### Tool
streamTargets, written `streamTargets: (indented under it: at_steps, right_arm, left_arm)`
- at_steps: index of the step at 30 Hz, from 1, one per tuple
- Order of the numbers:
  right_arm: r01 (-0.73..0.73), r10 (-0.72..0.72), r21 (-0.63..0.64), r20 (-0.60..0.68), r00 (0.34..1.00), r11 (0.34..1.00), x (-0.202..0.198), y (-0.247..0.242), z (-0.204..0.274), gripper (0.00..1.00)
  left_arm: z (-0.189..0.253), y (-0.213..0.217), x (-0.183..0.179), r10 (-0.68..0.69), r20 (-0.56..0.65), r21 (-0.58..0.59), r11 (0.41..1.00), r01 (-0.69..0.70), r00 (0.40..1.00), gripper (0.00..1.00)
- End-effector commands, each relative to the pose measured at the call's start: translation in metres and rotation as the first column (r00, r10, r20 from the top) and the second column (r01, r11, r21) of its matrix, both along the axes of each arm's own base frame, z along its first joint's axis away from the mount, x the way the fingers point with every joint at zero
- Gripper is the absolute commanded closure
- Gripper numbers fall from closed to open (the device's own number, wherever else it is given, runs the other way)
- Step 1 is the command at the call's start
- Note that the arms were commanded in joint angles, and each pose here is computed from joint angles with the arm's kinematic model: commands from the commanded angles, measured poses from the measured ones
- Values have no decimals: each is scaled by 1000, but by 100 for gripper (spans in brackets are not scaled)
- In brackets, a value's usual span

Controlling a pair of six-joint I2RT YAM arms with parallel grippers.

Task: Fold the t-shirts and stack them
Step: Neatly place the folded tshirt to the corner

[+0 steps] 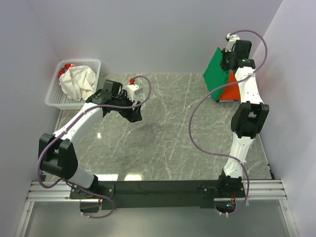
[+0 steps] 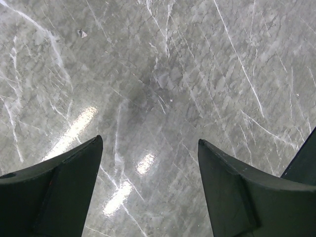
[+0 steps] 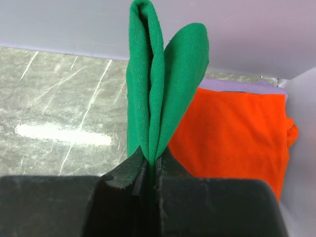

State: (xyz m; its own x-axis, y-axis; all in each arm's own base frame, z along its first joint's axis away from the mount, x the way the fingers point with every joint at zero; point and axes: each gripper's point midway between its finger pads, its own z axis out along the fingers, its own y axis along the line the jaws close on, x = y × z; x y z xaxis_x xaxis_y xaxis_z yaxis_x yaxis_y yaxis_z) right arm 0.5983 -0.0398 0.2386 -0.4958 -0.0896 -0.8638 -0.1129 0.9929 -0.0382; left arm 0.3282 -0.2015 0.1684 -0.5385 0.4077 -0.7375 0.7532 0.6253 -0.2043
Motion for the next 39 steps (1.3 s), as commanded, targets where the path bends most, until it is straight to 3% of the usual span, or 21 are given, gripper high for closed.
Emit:
streamTargets:
  at_steps: [1, 11, 15, 39]
  right_arm:
    - [16, -15, -7, 157, 987, 1000, -6, -12, 76, 100]
    - [47, -45, -9, 155, 987, 999, -3, -34, 73, 100]
    - [59, -54, -30, 138, 989, 998, -1, -46, 58, 100]
    - [198, -193, -146, 47, 980, 969, 22, -139, -49, 100]
  left_arm:
    - [16, -4, 7, 0, 31, -26, 1000, 1, 1000, 16]
    - [16, -6, 6, -14, 27, -33, 999, 14, 1000, 13]
    - [15, -7, 4, -26, 20, -34, 999, 26, 999, 1]
    - [13, -11, 10, -14, -20, -41, 999, 13, 1000, 1]
